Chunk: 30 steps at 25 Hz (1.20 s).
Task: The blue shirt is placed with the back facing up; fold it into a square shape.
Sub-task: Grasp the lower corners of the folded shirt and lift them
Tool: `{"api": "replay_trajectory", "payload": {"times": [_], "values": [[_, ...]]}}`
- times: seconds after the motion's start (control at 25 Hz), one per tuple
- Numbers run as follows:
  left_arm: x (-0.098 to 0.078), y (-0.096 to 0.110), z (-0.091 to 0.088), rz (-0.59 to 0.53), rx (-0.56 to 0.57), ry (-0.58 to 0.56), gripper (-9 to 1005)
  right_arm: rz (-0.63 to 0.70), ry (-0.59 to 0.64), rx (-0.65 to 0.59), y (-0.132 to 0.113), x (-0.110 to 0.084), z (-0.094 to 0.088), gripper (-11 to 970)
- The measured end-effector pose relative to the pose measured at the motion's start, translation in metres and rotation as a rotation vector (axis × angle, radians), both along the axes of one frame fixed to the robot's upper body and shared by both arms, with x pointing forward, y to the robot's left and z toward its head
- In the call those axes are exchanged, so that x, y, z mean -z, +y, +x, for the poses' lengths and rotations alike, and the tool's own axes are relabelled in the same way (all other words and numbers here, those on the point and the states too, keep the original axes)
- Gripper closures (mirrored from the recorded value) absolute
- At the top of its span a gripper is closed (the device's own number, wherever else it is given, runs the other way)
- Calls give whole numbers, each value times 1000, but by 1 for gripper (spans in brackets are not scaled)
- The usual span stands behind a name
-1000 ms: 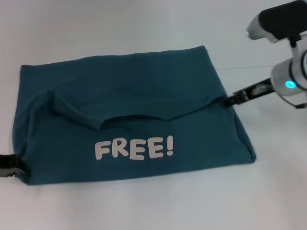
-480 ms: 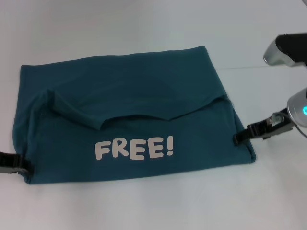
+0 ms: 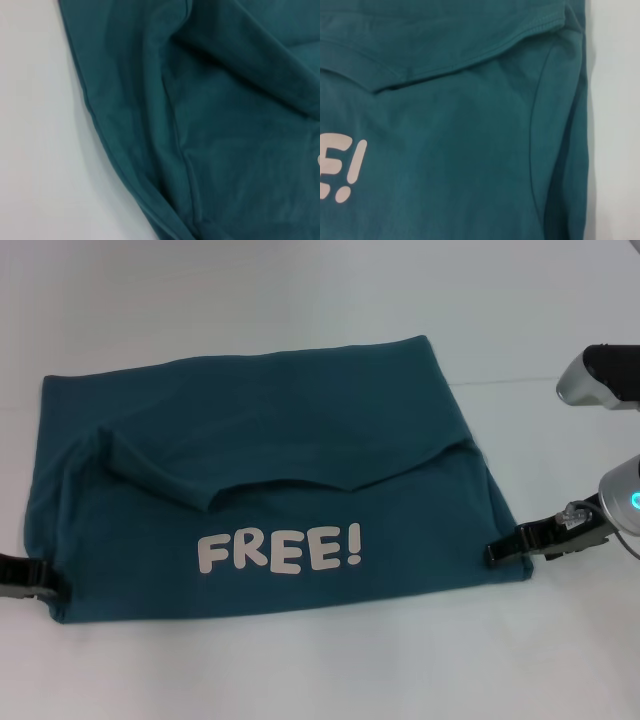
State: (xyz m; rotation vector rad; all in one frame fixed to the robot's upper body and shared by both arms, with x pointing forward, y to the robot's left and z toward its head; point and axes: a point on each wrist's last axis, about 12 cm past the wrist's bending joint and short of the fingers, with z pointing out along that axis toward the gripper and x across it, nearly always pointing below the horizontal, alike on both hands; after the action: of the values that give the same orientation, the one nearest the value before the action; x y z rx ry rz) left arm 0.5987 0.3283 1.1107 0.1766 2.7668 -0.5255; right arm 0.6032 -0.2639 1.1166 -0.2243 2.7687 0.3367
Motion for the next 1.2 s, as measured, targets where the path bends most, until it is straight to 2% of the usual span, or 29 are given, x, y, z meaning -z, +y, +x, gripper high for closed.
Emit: {"api": "replay_trajectory", "payload": {"times": [0.48,0.68,1.0,1.2], "values": [[0,-1,1,1,4,1,888,-8,10,-36,9,10,2,40],[1,-2,1,0,9,-2,888,-3,14,-38,10,11,2,201],[1,-2,0,-2,12,0,888,10,16,-56,15,12,1,387],[2,-2,-1,-7,13,4,888,75,-4,-94,19,9,1,449]]}}
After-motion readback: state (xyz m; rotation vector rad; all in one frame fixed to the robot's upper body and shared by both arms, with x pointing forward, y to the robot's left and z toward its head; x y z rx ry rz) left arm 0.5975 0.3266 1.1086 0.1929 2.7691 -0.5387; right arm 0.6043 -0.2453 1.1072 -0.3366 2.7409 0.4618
